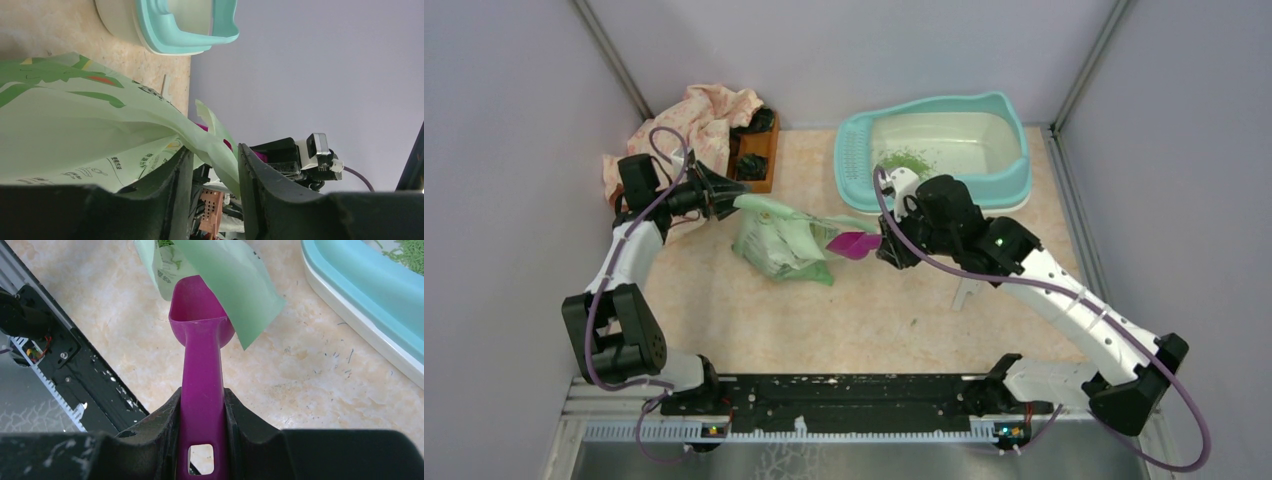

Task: Fill the litter box with clean litter
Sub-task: 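Pour the cat litter into the litter box, then scoop the cat litter from the cat litter bag, then pour the cat litter into the litter box.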

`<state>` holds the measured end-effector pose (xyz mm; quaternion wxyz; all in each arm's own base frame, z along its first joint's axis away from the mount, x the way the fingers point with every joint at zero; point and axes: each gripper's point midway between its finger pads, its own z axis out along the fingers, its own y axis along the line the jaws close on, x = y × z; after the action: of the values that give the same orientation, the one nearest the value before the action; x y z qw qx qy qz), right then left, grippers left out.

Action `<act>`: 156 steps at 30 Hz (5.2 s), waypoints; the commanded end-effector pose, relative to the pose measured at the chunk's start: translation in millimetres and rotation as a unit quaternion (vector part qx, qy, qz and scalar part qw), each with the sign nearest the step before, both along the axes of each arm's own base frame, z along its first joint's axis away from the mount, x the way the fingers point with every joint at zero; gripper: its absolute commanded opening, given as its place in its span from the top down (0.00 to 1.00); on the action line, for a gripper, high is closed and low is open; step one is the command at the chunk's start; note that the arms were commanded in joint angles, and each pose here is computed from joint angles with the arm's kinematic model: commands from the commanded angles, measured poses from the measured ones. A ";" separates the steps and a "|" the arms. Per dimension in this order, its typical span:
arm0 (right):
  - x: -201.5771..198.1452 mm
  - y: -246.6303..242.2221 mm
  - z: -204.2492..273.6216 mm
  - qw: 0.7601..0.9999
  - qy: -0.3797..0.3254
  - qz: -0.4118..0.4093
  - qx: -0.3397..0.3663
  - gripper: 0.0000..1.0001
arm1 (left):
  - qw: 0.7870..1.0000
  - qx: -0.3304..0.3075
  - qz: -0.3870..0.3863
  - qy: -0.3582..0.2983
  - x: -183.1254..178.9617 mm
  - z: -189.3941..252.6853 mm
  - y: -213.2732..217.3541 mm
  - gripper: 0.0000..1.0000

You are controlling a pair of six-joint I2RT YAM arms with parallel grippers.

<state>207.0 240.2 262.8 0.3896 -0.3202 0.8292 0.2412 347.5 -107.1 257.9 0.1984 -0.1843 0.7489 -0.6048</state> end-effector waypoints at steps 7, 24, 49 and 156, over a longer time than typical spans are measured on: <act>12.8 56.7 36.0 0.997 -0.046 0.057 0.010 1.00 | 1.000 0.000 -0.013 -0.019 -2.7 3.0 -2.3 0.85; 60.1 86.2 0.0 0.986 0.007 0.030 -0.164 1.00 | 1.000 -0.009 -0.021 -0.017 -8.2 -3.7 -3.9 0.85; 58.6 188.4 -114.2 0.978 0.050 0.135 -0.150 1.00 | 0.999 -0.013 -0.030 -0.008 -10.9 -22.9 -4.9 0.85; -44.5 -29.7 36.8 0.914 -0.293 -0.053 0.276 1.00 | 1.000 0.019 0.006 -0.014 26.4 16.4 5.7 0.85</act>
<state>166.5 227.0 252.5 0.6714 -0.2413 0.6219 0.3228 368.1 -101.6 268.9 0.2011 -0.1941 0.7581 -0.5893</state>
